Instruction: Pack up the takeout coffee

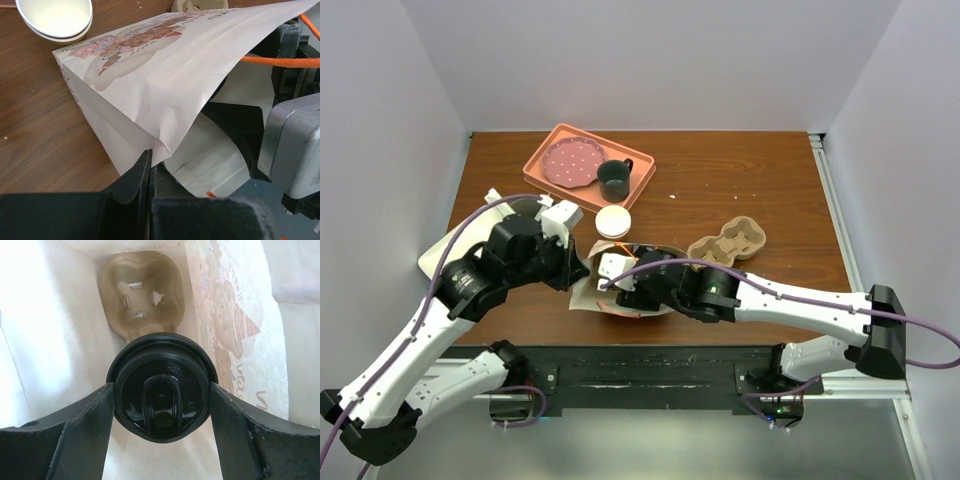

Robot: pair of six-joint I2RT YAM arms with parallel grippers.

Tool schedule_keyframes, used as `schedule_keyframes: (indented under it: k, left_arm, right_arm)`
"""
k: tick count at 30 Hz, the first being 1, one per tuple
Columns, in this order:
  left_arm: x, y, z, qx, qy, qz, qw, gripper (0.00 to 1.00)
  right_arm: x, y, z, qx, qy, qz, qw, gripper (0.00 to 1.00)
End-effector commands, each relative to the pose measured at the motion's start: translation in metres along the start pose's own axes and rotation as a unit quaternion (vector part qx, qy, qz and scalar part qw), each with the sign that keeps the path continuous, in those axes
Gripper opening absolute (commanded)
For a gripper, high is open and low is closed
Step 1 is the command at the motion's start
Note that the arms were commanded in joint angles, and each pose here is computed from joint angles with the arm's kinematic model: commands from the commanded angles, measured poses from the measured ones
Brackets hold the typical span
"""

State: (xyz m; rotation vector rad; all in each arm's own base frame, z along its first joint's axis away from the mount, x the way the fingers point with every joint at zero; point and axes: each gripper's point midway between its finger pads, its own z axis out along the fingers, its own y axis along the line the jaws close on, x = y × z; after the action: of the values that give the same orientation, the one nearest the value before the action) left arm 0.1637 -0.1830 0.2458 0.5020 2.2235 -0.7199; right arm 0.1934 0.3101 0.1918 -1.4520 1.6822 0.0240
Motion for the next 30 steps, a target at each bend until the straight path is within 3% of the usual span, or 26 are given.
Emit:
schedule_keyframes:
  k: [1,9,21,30]
  left_arm:
    - [-0.021,-0.004,-0.009,-0.013,-0.016,-0.007,1.000,0.00]
    - [-0.030,-0.013,-0.016,0.005,-0.030,-0.019,0.999,0.00]
    - [0.001,-0.011,-0.005,0.037,-0.042,-0.024,0.998,0.00]
    - [-0.004,-0.015,-0.015,0.037,-0.043,-0.021,0.998,0.00]
  right_arm:
    - [-0.005,0.000,-0.013,-0.016,-0.018,-0.013,1.000,0.20]
    - [0.007,0.019,-0.014,-0.075,-0.005,-0.083,0.994,0.19]
    - [-0.013,0.055,-0.001,-0.141,-0.034,-0.147,0.979,0.19]
    - [0.003,0.041,0.024,-0.066,0.026,-0.133,0.989,0.17]
